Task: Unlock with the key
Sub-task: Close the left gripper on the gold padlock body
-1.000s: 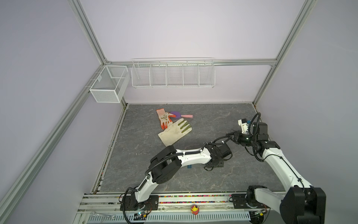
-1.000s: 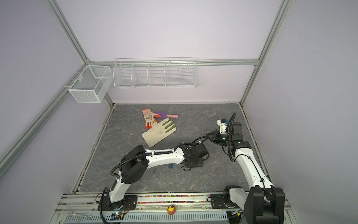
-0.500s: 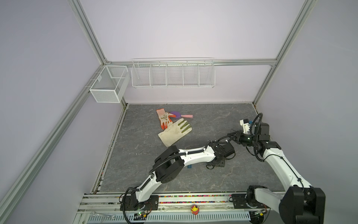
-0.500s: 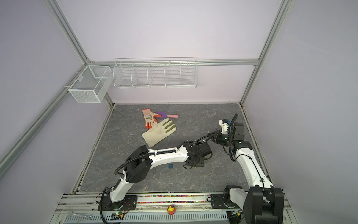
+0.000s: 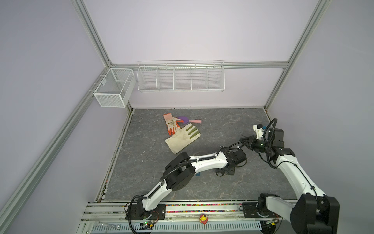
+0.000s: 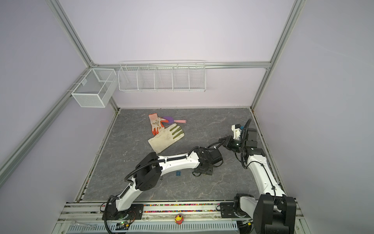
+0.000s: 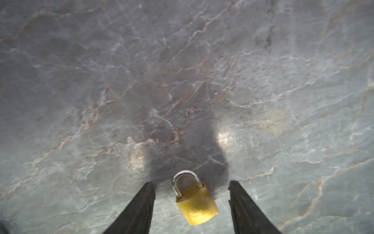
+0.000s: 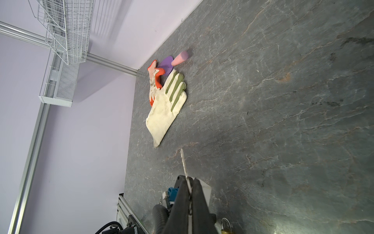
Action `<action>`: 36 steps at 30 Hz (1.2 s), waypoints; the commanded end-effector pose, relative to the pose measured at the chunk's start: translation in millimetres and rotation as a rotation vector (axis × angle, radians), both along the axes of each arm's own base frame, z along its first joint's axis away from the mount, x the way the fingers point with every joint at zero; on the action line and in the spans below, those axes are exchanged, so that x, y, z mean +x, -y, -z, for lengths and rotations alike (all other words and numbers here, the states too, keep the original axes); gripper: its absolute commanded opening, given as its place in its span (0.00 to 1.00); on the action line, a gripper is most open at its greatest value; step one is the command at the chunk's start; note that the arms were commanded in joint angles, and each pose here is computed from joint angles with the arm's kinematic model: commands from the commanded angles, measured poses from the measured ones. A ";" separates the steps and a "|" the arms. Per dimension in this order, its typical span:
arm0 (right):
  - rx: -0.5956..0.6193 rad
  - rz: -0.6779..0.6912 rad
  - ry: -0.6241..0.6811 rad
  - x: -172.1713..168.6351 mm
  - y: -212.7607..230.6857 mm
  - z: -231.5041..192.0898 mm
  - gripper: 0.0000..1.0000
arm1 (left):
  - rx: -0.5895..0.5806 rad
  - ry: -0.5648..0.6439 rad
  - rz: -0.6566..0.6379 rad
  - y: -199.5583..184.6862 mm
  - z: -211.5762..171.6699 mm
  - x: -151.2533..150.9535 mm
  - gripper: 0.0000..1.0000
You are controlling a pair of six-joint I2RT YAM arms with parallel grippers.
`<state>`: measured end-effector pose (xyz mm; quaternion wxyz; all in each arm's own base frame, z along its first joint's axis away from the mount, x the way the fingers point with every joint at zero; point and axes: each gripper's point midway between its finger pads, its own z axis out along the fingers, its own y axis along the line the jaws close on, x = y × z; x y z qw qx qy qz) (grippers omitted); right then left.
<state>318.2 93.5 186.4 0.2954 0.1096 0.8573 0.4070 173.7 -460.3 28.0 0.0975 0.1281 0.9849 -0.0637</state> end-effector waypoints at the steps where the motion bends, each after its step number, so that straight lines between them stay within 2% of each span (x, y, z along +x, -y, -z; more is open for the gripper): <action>1: 0.011 -0.001 0.012 1.3 -0.1 -1.8 0.06 | 0.072 0.000 0.047 -7.3 3.9 -9.4 0.60; 12: 0.020 -0.007 0.006 1.4 -1.5 -0.4 0.06 | 0.107 -0.004 0.044 -18.9 4.8 -11.7 0.61; 17: 0.023 -0.010 0.007 2.5 -2.0 -1.6 0.06 | 0.107 -0.023 0.026 -26.3 8.2 -12.0 0.59; 20: 0.018 -0.012 0.011 2.1 -1.7 -2.9 0.06 | 0.103 -0.009 0.015 -33.0 4.1 -10.3 0.54; 25: 0.020 -0.012 0.006 2.6 -1.7 -1.4 0.06 | 0.110 -0.013 0.012 -40.8 2.5 -11.2 0.53; 36: 0.023 -0.007 0.002 4.5 -1.9 -0.8 0.06 | 0.070 -0.035 0.072 -20.5 4.8 -11.9 0.49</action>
